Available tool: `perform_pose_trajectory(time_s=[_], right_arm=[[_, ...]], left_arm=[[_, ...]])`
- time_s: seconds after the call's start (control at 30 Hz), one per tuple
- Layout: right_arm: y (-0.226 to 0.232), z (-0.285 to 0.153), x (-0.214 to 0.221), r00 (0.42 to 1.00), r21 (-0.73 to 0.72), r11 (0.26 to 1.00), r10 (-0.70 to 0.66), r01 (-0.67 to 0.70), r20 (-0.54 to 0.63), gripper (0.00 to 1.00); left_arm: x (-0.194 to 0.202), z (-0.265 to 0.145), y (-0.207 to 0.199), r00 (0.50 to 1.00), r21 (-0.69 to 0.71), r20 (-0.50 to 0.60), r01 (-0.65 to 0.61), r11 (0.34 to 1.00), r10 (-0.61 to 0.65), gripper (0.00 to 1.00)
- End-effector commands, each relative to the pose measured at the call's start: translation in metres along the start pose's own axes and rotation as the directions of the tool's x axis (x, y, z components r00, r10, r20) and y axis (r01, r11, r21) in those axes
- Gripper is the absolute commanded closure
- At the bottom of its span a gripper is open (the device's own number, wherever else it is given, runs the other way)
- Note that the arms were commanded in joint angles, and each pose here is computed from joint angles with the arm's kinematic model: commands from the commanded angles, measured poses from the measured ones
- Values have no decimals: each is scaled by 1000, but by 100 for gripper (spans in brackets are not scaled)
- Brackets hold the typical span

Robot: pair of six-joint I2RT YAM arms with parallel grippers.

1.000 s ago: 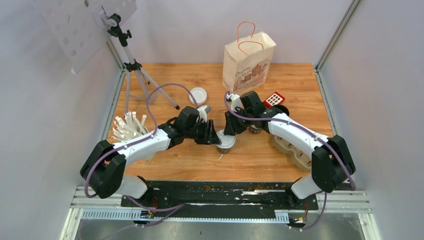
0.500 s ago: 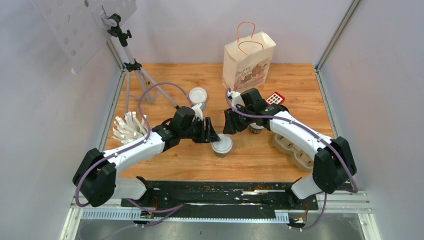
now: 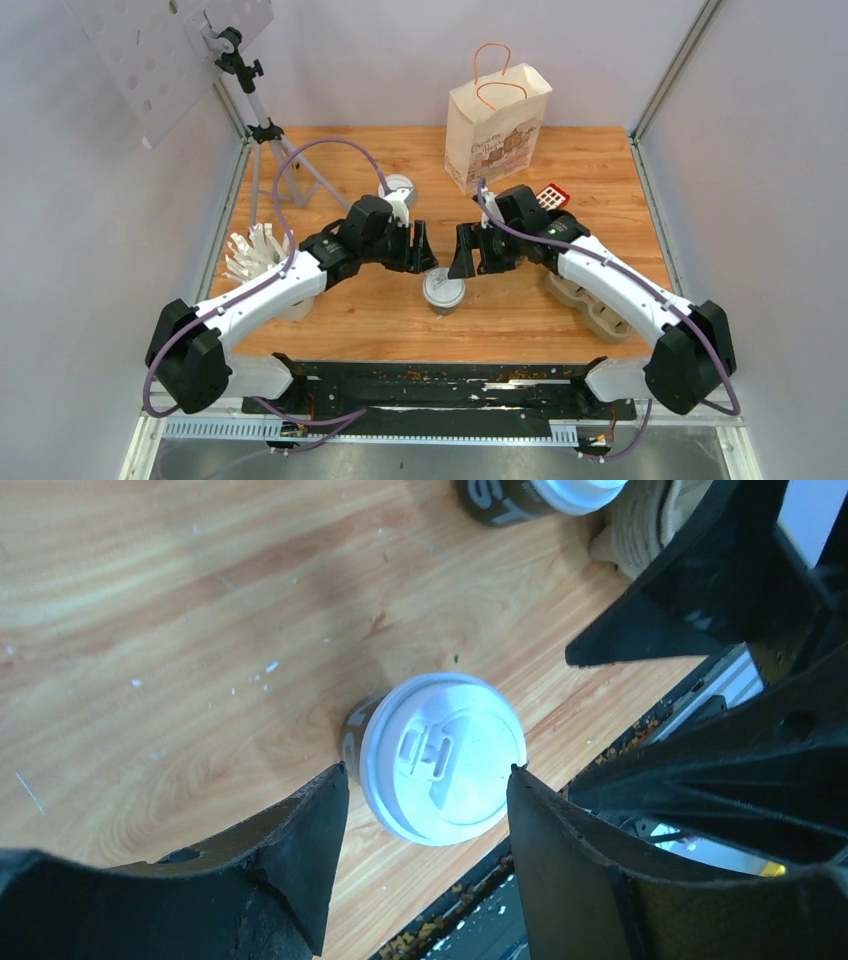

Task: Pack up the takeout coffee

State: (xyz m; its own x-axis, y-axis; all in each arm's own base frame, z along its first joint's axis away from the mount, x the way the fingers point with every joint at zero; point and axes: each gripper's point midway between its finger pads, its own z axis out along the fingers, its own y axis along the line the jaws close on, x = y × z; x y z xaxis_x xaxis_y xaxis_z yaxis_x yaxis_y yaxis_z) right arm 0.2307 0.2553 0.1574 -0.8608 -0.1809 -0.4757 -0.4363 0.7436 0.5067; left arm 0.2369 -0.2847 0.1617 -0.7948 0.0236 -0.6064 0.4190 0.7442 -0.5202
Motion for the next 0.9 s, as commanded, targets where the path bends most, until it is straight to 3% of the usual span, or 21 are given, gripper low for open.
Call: perform_pose_trajectory(time_s=[0.0, 0.23, 0.87], right_arm=[[9, -14, 8, 985, -21, 986, 165, -165, 44, 20], [8, 3, 26, 957, -74, 955, 290, -287, 25, 24], [-1, 29, 39, 943, -103, 938, 333, -332, -1, 37]], left_arm=[[-13, 0, -4, 991, 10, 7, -131, 991, 131, 33], [-4, 20, -10, 980, 92, -48, -190, 977, 195, 36], [28, 39, 15, 970, 66, -135, -194, 979, 201, 48]])
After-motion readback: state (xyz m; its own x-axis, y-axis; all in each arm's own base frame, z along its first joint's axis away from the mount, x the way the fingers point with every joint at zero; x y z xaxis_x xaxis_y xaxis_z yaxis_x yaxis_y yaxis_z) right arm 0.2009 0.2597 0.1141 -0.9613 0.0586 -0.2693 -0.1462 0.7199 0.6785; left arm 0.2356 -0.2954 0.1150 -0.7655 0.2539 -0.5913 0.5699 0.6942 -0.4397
